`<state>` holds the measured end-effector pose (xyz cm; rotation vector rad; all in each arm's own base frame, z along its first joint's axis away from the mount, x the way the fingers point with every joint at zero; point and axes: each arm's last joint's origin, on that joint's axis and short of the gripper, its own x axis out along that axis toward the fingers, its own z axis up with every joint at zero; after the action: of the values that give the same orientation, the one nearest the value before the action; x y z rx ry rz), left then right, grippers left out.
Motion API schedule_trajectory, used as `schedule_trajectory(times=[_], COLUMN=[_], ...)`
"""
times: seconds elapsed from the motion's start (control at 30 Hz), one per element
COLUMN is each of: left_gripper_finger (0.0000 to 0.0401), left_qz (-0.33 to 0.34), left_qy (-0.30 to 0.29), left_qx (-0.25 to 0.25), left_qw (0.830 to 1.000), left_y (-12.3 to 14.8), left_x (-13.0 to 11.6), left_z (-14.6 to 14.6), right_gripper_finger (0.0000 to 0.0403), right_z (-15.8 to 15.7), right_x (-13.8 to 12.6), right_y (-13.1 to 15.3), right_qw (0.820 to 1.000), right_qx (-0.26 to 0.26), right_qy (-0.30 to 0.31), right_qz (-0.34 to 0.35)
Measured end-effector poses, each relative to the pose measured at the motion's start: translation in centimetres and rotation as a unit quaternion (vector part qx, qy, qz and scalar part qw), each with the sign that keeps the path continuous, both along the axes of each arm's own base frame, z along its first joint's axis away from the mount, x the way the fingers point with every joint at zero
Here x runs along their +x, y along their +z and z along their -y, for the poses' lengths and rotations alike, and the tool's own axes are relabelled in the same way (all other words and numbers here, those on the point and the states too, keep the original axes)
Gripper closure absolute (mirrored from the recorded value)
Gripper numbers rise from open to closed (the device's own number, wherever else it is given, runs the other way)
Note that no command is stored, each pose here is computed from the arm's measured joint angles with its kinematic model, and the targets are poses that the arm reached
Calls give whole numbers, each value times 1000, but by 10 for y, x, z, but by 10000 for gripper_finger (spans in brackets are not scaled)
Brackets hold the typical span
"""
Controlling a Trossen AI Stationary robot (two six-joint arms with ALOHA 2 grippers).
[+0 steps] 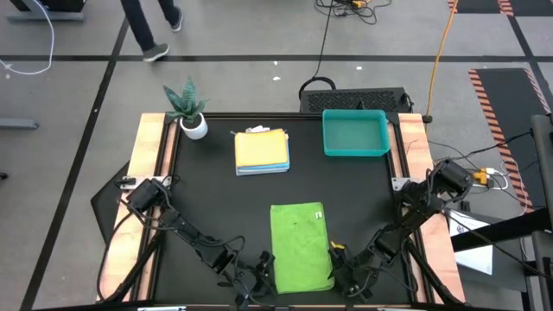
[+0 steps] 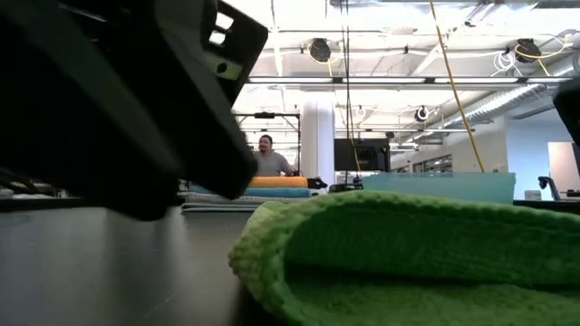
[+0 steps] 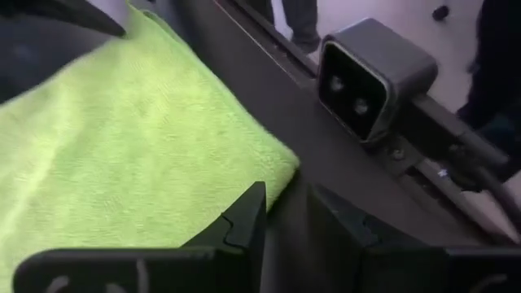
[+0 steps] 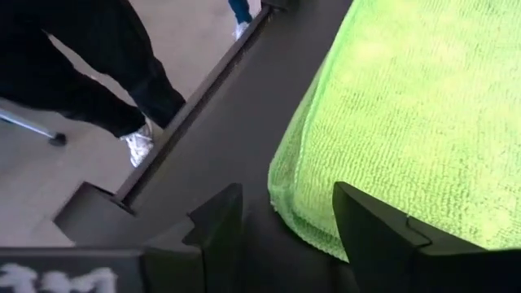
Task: Fold microfiber towels
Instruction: Fold the green microfiber towel
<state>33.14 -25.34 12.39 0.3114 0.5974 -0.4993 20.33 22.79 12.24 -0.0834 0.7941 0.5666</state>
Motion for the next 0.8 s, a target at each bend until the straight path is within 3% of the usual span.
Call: schedule_trajectory(times=[0.23,0.37,0.5,0.67,0.8], left_gripper_finger=[308,308,308,308,308], left_qz=[33,18,-7,-10,-4], left_qy=[4,6,-19,-7,5], left_qx=[22,20,3,15,20], left_qw=[999,1000,1000,1000,1000], left_y=[11,9,1,-7,-6], left_x=[7,6,6,6,9], left_z=[3,2,4,3,1], right_gripper_finger=[245,267,303,382,392], right_z=[-7,-5,-3,0,2], right_x=[-3,-3,-2,1,3], right_y=[-15,-16,-17,-17,-17], right_qw=[1000,999,999,998,997], right_qx=[-12,-29,-27,-13,-11], right_qy=[9,-20,-36,-62,-68], right_qz=[-3,4,-3,-17,-20])
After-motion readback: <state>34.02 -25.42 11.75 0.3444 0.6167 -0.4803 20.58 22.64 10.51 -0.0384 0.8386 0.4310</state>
